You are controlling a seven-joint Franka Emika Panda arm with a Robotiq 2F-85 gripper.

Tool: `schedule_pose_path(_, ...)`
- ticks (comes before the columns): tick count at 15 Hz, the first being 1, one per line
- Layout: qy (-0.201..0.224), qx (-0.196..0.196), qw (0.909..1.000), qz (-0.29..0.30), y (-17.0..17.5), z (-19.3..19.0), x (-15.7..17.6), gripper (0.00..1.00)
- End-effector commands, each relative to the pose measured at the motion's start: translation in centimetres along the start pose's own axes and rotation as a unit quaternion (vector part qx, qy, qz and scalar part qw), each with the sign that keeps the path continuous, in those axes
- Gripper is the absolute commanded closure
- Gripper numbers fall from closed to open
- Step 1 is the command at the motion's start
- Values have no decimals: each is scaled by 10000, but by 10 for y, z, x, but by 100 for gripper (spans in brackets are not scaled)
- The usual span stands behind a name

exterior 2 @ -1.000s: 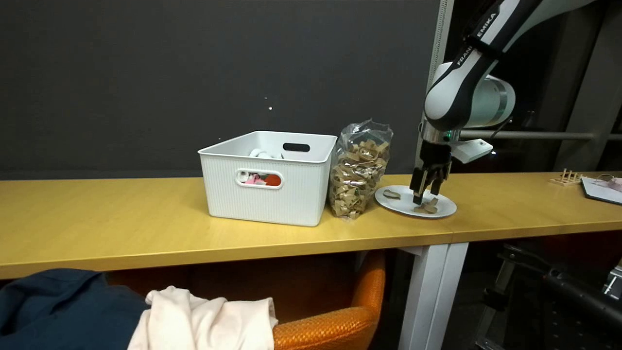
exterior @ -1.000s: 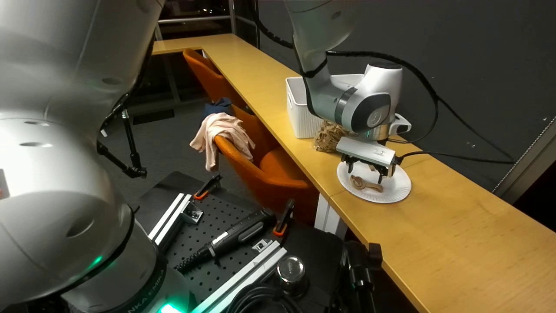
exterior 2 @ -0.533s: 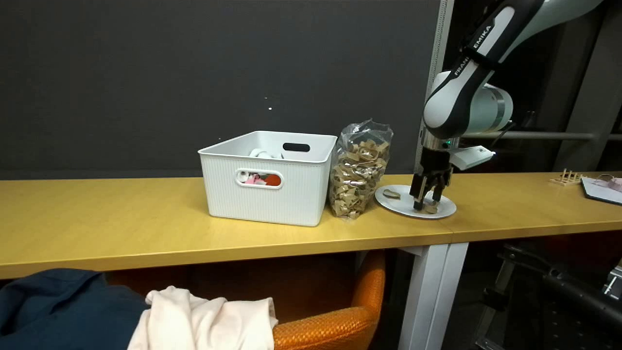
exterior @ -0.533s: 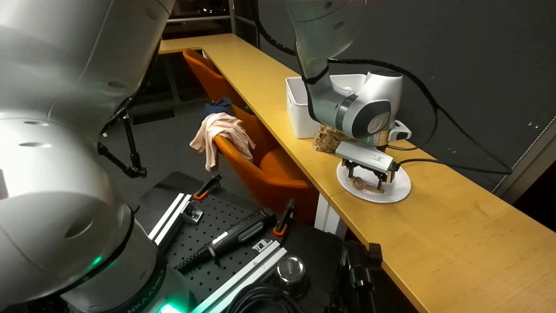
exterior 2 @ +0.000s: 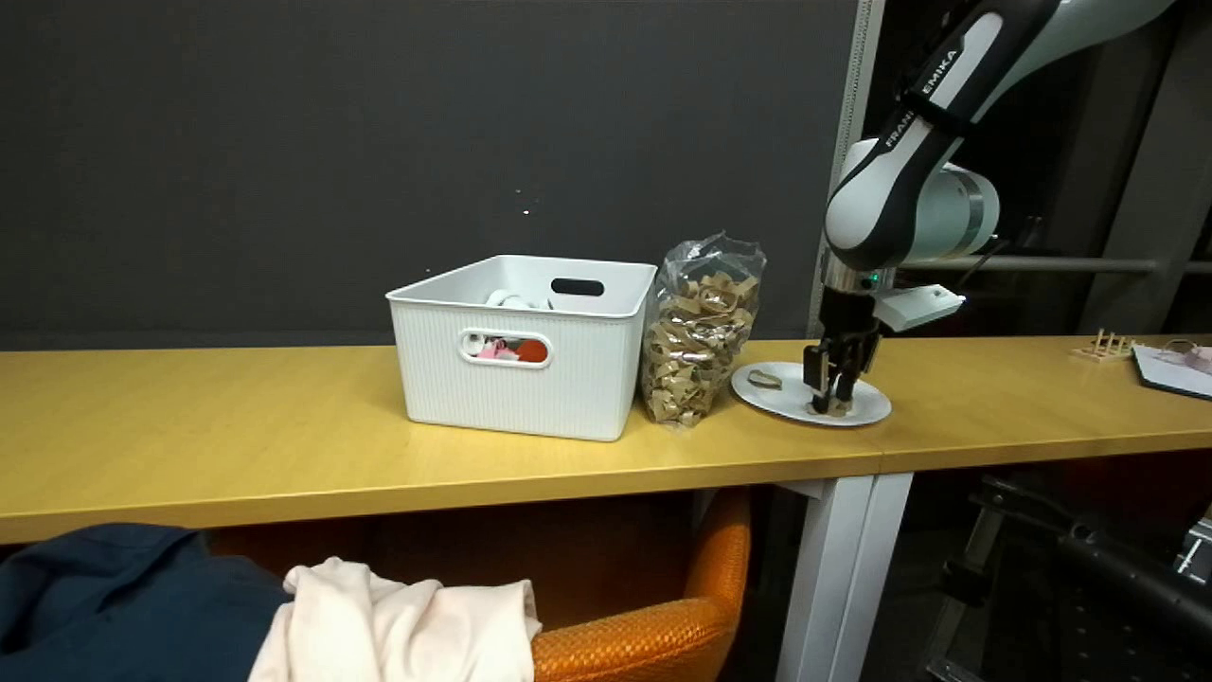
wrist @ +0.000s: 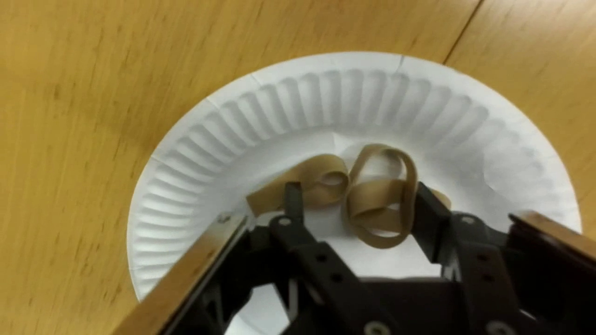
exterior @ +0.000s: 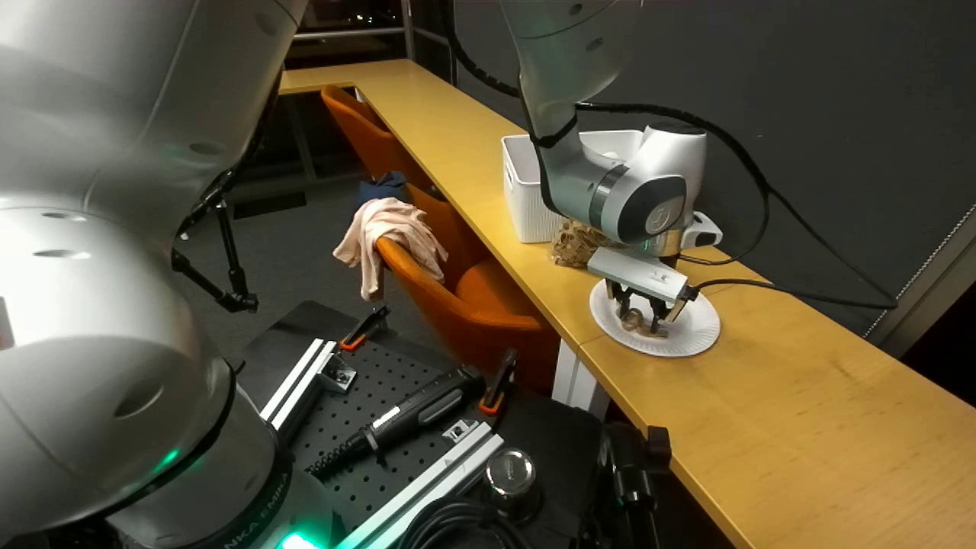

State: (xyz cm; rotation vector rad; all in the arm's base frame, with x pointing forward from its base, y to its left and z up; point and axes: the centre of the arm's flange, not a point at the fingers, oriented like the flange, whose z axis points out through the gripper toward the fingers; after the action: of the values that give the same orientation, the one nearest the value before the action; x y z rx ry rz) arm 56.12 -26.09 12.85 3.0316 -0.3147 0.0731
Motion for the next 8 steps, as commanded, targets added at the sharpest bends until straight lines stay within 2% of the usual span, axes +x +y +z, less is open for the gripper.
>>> schedule_pose_path(1,-7,44,10000,76,1,-2,4,73)
schedule_pose_path(4,27,40,9999,104,2,-6,2,95)
schedule_pose_path(5,41,32,9999,115,2,-9,1,99)
schedule_pose_path(8,148,-15,9997,205,5,-25,-3,100)
